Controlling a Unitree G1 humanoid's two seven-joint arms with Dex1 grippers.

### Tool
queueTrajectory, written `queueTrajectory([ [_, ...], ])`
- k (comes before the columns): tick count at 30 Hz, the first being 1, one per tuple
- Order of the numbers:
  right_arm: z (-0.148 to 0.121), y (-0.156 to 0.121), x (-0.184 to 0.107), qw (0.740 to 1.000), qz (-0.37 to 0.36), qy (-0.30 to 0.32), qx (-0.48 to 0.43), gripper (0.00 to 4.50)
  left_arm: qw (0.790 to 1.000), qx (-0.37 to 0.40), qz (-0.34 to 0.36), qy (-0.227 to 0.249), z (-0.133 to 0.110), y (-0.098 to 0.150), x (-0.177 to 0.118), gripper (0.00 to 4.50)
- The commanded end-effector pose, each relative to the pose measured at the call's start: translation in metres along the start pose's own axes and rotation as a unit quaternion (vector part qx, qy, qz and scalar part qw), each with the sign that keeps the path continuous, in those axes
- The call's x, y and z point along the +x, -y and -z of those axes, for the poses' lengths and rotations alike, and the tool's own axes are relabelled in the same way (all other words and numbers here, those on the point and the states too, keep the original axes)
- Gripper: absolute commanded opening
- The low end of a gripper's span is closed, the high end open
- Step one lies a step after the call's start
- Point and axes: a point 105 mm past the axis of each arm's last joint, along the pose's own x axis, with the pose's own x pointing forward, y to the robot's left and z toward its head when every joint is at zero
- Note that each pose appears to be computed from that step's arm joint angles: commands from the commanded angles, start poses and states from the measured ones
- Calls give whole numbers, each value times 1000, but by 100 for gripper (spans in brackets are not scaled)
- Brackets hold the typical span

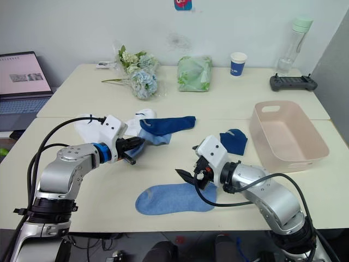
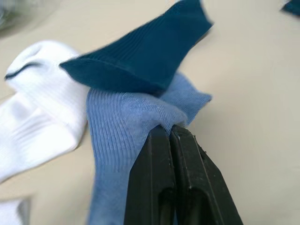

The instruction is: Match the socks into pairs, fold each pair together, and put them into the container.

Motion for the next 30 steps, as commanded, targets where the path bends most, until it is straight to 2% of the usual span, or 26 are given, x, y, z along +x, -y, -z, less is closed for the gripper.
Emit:
queueTrajectory([
  [1, -12, -2, -3, 1000, -3, 22, -21, 450, 999, 15, 34, 24, -20, 21, 1, 2],
  [6, -11, -2, -4, 1000, -1, 21, -21, 450, 996, 17, 67, 47, -40, 37, 6, 2],
  [8, -10, -2, -4, 1000, -1, 21, -20, 450, 995, 31, 72, 66, -57, 36, 7, 2],
  [14, -10, -2, -5, 1000, 2, 20, -20, 450, 990, 80, 6, 114, -102, -7, 5, 2],
  [16, -9, -2, -5, 1000, 2, 20, -20, 450, 989, 84, 6, 123, -112, -12, 3, 2],
  [18, -9, -2, -5, 1000, 2, 20, -20, 450, 987, 86, 28, 130, -119, -6, 3, 2],
  [22, -9, -1, -5, 1000, 3, 18, -21, 450, 979, 84, 123, 141, -125, 31, 3, 2],
  [28, -6, 1, -10, 1000, 7, 9, -23, 450, 968, 92, 178, 153, -124, 58, 7, 2],
  [30, -4, 2, -14, 1000, 11, 2, -24, 450, 963, 114, 190, 150, -117, 67, 13, 2],
])
